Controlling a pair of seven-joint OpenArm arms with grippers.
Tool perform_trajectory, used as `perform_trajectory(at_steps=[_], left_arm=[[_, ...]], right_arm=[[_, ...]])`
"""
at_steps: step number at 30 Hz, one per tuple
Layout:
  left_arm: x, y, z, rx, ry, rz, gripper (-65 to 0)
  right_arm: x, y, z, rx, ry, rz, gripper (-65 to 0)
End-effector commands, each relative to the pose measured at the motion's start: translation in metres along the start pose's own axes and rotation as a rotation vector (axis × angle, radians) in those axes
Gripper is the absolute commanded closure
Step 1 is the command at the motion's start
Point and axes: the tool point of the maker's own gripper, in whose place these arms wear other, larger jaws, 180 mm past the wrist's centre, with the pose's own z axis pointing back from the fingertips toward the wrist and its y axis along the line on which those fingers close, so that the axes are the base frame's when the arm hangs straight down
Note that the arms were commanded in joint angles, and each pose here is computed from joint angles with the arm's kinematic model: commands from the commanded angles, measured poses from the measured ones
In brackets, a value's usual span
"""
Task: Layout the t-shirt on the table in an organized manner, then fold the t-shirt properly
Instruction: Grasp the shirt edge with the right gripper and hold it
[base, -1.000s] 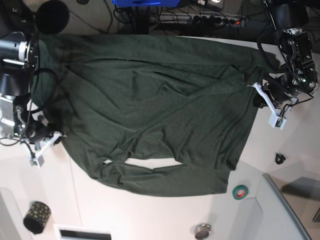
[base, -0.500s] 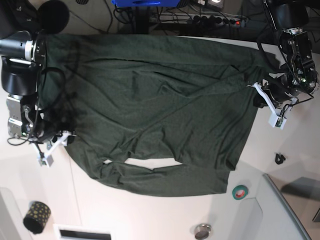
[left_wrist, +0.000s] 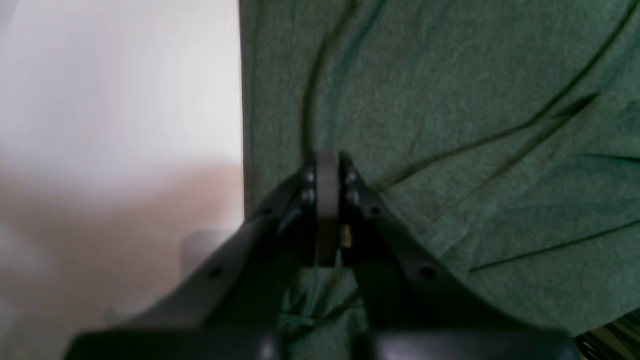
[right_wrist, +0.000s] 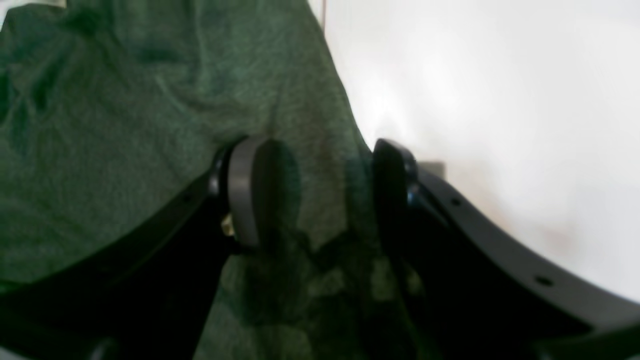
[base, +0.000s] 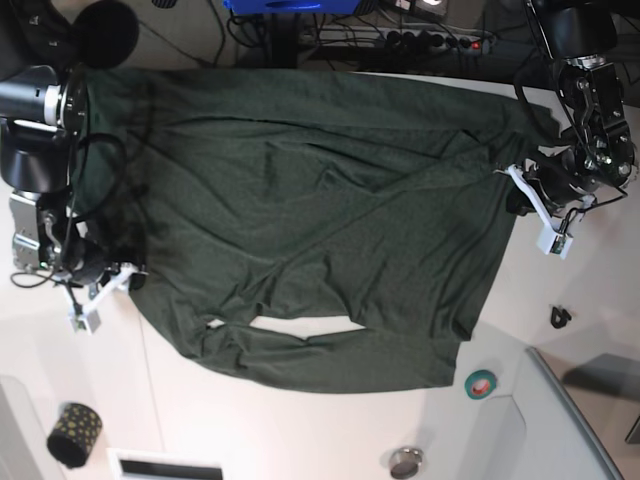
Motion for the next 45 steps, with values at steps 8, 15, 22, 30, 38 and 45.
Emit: perform_trajectory(at_steps=[8,15,22,30,38,45], left_arm=[[0.014,0.008,0.006,0.015,-0.042,-0.013,0.0],[0.014,0.007,0.006,0.014,-0.042,-0.014,0.0],[0.014,0.008,0.006,0.015,-0.042,-0.013,0.0],[0.014,0.008,0.006,0.016,-0.042,-0.012,0.0],[0.014,0.008,0.006,0.015,-0.042,-0.013,0.0],[0.014,0.007,0.006,0.014,-0.042,-0.014,0.0]], right_arm=[[0.012,-0.008,0.003,-0.018,-0.016,-0.003,-2.4],[0.055,-0.004,0.015,-0.025,-0.108,0.054,-1.8],[0.073,-0.008,0.021,-0.036,-0.127,0.065,-1.7],[0.088,-0.007,0.024,-0.035,-0.148,0.072,-3.0],[0.065,-0.005,0.019,-0.031,-0.065,0.063,-33.9],[0.051,-0.007,0.017,-0.032,-0.043,0.059,-34.1]])
